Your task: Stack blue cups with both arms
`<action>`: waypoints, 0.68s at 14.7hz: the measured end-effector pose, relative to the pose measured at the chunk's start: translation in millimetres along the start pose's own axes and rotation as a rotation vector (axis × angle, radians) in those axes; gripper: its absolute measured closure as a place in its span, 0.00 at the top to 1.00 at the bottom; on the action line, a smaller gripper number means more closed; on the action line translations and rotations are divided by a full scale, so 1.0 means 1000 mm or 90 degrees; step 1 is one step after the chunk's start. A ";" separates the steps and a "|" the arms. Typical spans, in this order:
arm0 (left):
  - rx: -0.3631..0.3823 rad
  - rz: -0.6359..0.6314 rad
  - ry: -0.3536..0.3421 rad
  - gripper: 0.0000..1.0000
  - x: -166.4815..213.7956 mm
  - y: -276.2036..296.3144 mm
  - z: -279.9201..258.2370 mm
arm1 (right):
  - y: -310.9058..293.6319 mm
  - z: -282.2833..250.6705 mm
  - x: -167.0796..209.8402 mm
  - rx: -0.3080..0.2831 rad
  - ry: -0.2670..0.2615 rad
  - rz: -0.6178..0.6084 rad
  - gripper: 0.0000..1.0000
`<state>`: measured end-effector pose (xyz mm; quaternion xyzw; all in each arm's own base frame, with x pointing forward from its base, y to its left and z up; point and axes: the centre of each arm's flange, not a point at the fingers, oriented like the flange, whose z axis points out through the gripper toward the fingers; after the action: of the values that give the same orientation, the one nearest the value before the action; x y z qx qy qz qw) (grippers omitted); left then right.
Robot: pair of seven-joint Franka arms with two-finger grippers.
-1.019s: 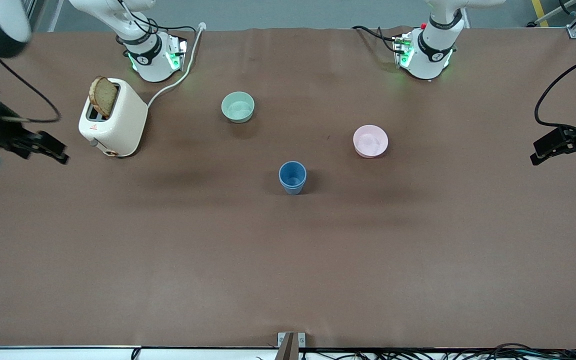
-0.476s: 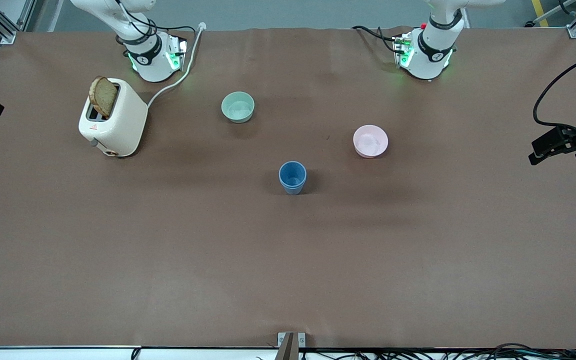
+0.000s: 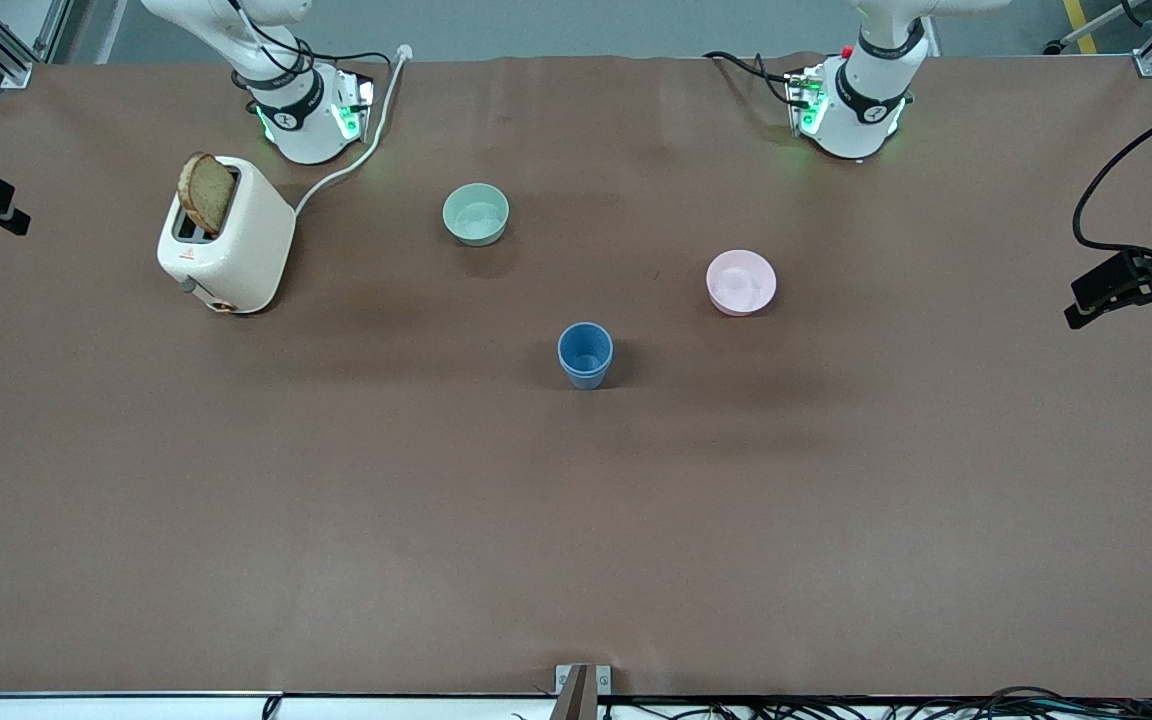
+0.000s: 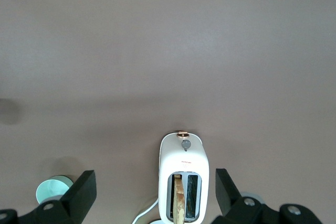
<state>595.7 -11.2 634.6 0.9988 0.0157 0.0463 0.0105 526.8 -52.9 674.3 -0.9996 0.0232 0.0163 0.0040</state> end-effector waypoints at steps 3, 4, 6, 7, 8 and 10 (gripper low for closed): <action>-0.002 0.007 -0.001 1.00 0.000 0.007 0.000 | -0.001 -0.001 0.001 0.000 0.006 -0.006 1.00; -0.002 0.009 -0.001 1.00 -0.001 0.010 0.000 | -0.001 -0.001 0.002 -0.001 0.010 -0.007 1.00; -0.002 0.011 -0.001 1.00 -0.001 0.011 0.000 | -0.001 -0.002 0.002 -0.001 0.014 -0.007 1.00; -0.002 0.011 0.000 1.00 -0.001 0.011 0.000 | -0.001 -0.002 0.003 -0.001 0.016 -0.008 1.00; -0.002 0.011 0.000 1.00 -0.001 0.011 0.000 | -0.001 -0.002 0.003 -0.001 0.017 -0.008 1.00; -0.002 0.011 -0.002 1.00 -0.001 0.011 0.000 | -0.001 -0.003 0.003 -0.001 0.018 -0.008 1.00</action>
<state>594.7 -22.2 634.8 0.9989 0.0071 0.0445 0.0119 529.9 -52.3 676.8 -0.9999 0.0167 0.0022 0.0029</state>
